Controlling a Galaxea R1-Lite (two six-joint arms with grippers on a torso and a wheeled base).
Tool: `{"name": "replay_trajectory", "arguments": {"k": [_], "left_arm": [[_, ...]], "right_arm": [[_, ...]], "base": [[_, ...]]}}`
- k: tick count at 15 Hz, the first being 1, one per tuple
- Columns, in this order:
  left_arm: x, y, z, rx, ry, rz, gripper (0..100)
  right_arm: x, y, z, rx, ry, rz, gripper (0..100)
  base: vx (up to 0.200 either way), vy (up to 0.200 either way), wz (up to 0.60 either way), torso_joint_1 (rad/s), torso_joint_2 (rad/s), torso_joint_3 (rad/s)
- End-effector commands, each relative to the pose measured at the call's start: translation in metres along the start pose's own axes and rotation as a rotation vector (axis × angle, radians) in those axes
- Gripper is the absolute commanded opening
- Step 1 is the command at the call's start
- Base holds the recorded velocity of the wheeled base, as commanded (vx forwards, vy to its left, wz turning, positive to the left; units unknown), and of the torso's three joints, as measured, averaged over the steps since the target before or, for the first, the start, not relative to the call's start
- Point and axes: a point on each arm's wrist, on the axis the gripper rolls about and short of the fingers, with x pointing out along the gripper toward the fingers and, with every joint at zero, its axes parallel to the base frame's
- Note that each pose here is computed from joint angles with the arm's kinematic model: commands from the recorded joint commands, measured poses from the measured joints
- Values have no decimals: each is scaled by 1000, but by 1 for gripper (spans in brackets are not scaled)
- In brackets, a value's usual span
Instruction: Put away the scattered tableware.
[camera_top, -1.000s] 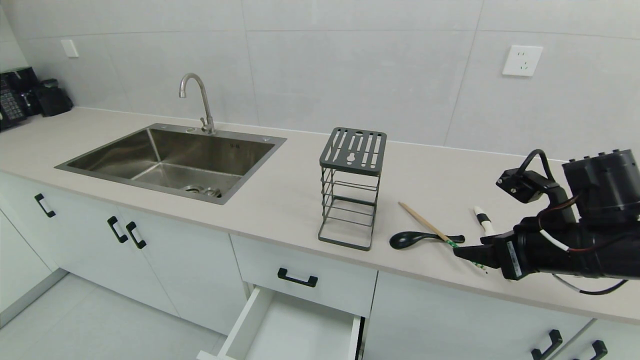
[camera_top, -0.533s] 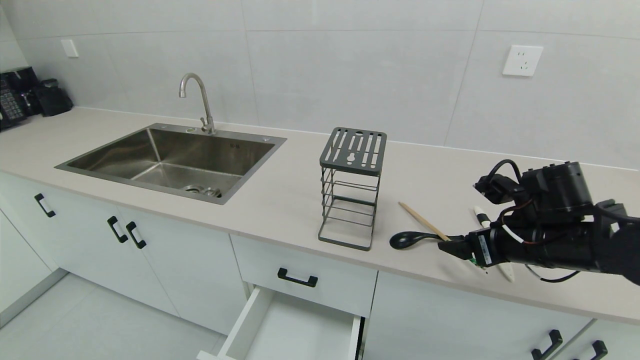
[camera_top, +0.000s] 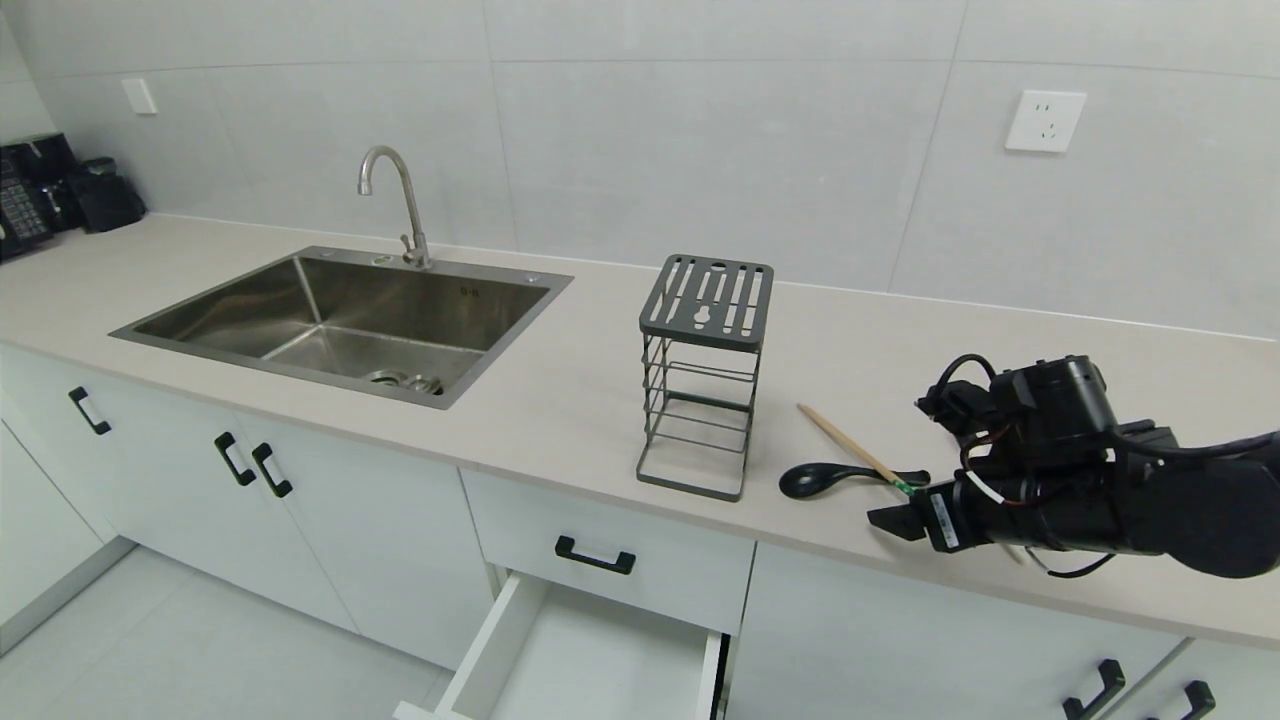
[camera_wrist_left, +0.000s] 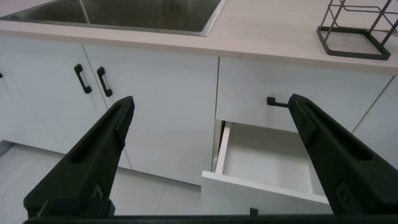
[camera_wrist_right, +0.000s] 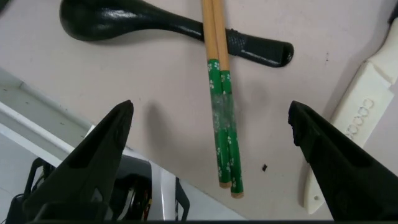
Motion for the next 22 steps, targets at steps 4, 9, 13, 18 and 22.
{"name": "replay_trajectory", "arguments": {"k": [4, 9, 13, 18, 22], "left_arm": [[0, 0, 0, 0, 1, 0, 100], [0, 0, 0, 0, 1, 0, 100], [0, 0, 0, 0, 1, 0, 100], [0, 0, 0, 0, 1, 0, 100], [0, 0, 0, 0, 1, 0, 100]], "right_arm": [[9, 0, -2, -1, 20, -1, 0], [18, -6, -5, 16, 36, -28, 0], [15, -22, -4, 56, 22, -60, 0], [-28, -21, 16, 60, -182, -63, 0], [-57, -12, 24, 31, -357, -16, 0]], "base": [[0, 0, 0, 0, 0, 0], [0, 0, 0, 0, 0, 0], [0, 0, 0, 0, 0, 0], [0, 0, 0, 0, 0, 0], [0, 0, 0, 0, 0, 0]]}}
